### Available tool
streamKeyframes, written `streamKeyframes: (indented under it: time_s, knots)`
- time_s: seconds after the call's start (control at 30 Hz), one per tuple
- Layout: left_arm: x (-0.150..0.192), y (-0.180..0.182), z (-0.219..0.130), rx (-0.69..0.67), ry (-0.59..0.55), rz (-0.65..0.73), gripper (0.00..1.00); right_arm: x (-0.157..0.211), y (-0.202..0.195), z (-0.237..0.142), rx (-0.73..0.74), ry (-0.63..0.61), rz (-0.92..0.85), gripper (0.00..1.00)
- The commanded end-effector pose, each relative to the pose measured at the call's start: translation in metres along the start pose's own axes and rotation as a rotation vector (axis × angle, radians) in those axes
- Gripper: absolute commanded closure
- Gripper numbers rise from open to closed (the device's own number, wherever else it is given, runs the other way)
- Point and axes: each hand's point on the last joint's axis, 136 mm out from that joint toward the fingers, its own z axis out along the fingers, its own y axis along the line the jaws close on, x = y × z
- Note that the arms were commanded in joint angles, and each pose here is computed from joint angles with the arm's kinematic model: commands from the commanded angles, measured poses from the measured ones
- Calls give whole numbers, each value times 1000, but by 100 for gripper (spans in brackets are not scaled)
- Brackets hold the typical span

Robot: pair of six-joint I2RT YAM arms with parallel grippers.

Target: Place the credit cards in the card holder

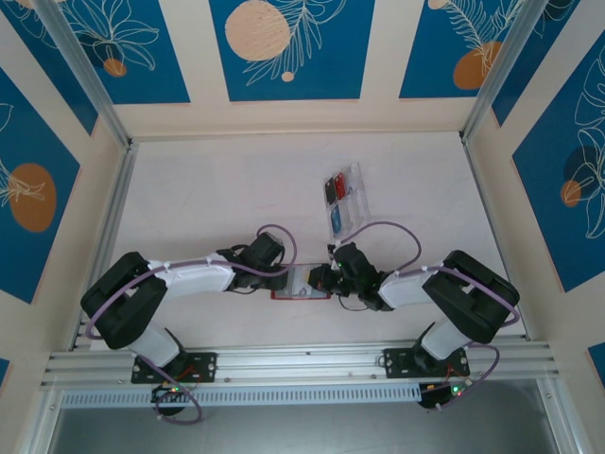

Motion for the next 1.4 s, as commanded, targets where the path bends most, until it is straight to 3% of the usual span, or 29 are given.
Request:
streamKeyframes:
  time_s: [0.0, 1.37]
  knots:
    - [17, 9, 1, -19, 69, -15, 61, 28, -43, 3, 146, 75, 31, 100]
    - [18, 9, -1, -16, 64, -17, 59, 53, -48, 27, 170, 280, 45, 100]
